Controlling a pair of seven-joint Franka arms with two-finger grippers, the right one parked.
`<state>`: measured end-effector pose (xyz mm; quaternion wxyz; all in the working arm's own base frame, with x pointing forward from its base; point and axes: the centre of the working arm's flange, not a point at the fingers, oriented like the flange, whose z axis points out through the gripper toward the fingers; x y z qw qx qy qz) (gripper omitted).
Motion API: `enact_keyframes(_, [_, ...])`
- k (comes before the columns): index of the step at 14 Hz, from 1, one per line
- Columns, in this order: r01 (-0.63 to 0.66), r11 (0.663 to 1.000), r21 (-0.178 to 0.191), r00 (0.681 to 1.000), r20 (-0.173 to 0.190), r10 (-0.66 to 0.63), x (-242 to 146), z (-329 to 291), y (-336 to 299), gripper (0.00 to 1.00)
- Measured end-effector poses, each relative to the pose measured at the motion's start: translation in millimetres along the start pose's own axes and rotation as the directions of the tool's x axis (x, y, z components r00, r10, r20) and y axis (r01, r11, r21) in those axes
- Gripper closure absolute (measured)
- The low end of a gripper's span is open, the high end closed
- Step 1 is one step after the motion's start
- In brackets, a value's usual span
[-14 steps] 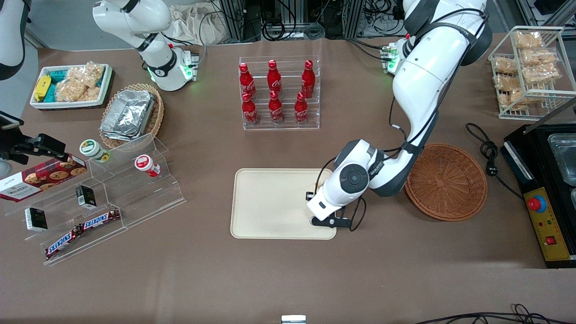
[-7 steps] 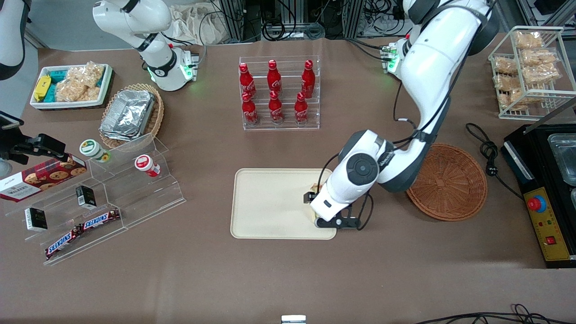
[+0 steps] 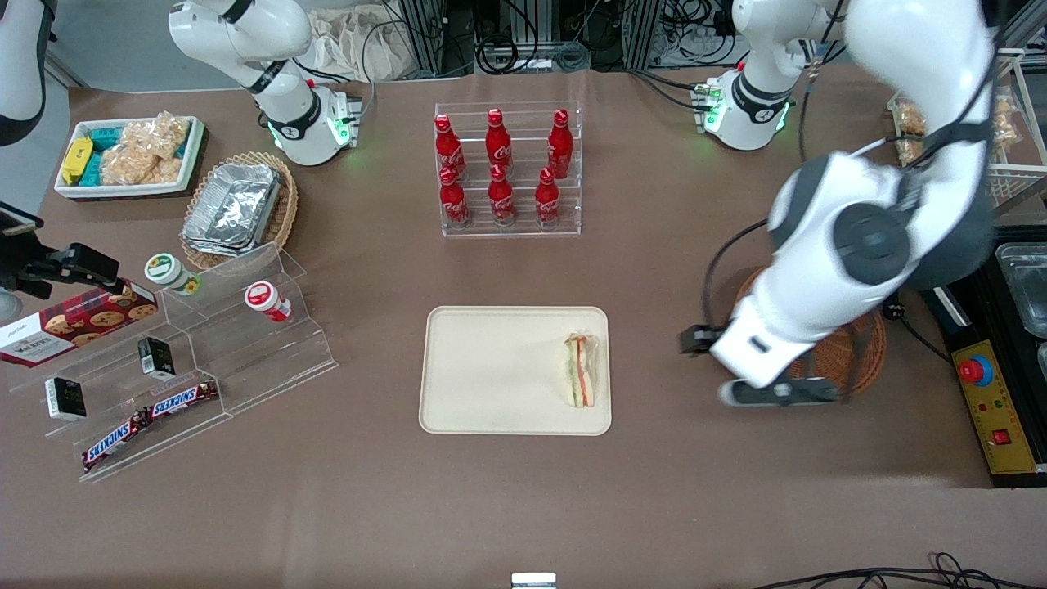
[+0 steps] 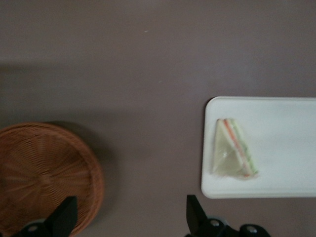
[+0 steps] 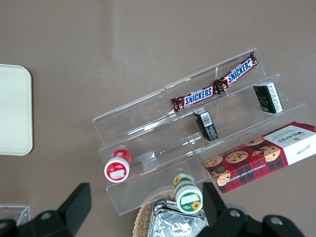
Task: Place sandwich from basket to tray
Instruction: 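Open the left gripper and raise it away from the tray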
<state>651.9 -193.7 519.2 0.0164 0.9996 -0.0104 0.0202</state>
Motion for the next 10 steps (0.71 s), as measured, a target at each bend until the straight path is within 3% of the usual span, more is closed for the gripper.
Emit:
enact_keyframes(8, [-0.067, 0.996, 0.052, 0.997, -0.025, 0.069, -14.8, -75.5, -110.6, 0.00])
enact_keyframes(10, [-0.058, 0.997, 0.056, 0.998, -0.008, 0.058, -17.1, -77.7, -125.8, 0.00])
